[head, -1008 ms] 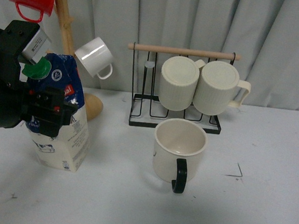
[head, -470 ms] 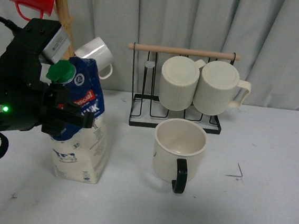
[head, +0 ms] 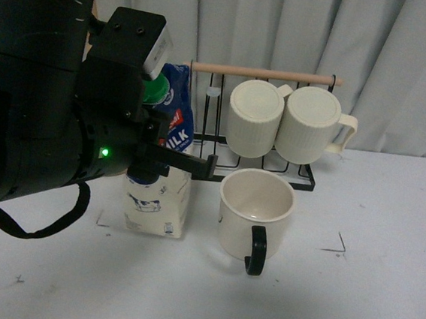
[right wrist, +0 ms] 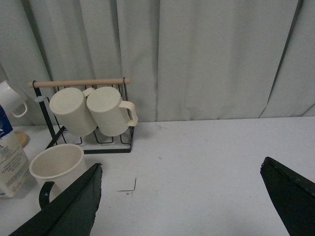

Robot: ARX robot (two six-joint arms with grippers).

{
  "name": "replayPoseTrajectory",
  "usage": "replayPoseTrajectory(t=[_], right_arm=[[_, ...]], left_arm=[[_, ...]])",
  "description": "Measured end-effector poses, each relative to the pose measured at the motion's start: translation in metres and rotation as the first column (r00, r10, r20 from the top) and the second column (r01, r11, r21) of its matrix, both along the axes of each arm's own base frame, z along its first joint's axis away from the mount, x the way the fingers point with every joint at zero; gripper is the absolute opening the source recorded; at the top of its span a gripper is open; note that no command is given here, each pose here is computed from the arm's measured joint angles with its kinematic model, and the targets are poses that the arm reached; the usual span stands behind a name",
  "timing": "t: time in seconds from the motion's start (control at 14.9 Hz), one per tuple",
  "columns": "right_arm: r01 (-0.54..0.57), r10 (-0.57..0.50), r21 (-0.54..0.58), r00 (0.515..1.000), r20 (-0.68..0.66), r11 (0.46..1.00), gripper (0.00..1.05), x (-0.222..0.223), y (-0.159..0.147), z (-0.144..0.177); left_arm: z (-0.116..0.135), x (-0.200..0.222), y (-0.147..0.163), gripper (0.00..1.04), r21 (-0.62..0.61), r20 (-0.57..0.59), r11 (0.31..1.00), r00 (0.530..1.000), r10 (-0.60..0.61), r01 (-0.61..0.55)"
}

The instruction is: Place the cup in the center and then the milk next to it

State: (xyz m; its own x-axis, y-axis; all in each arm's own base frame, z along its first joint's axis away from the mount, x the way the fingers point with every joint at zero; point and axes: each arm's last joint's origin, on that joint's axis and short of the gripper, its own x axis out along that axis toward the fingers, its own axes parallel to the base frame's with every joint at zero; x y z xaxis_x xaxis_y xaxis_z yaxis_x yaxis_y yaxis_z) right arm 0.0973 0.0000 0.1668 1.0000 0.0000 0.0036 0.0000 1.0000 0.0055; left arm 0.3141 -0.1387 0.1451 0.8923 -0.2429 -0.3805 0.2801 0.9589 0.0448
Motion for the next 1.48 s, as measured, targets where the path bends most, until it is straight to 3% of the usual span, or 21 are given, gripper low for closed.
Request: replayPoseTrajectory(t=[0.87,0.94,1.01,1.48], right_arm=[[0.0,0.0,0.0,1.0,0.0,1.0,0.98,0.0,0.0,0.0],[0.0,0.0,0.0,1.0,0.0,1.0,0.98,0.0,0.0,0.0],[0.0,0.0,0.0,1.0,0.0,1.0,0.98,0.0,0.0,0.0],[0.0,0.0,0.0,1.0,0.0,1.0,0.98,0.0,0.0,0.0]], left_arm=[[-0.021,0.004,-0.021,0.02,-0.013,-0.024,1.0,1.0,0.015,-0.016],[-0.021,0.005,-0.022,0.06,-0.023,-0.027,1.0,0.999,0.02,-0.02],[-0.021,0.005,-0.022,0.13,-0.031,-0.024,0.999,0.999,0.022,-0.023],[0.013,-0.007,-0.017,0.91,-0.169,-0.051,0.985,0.998,0.029,-0.038]])
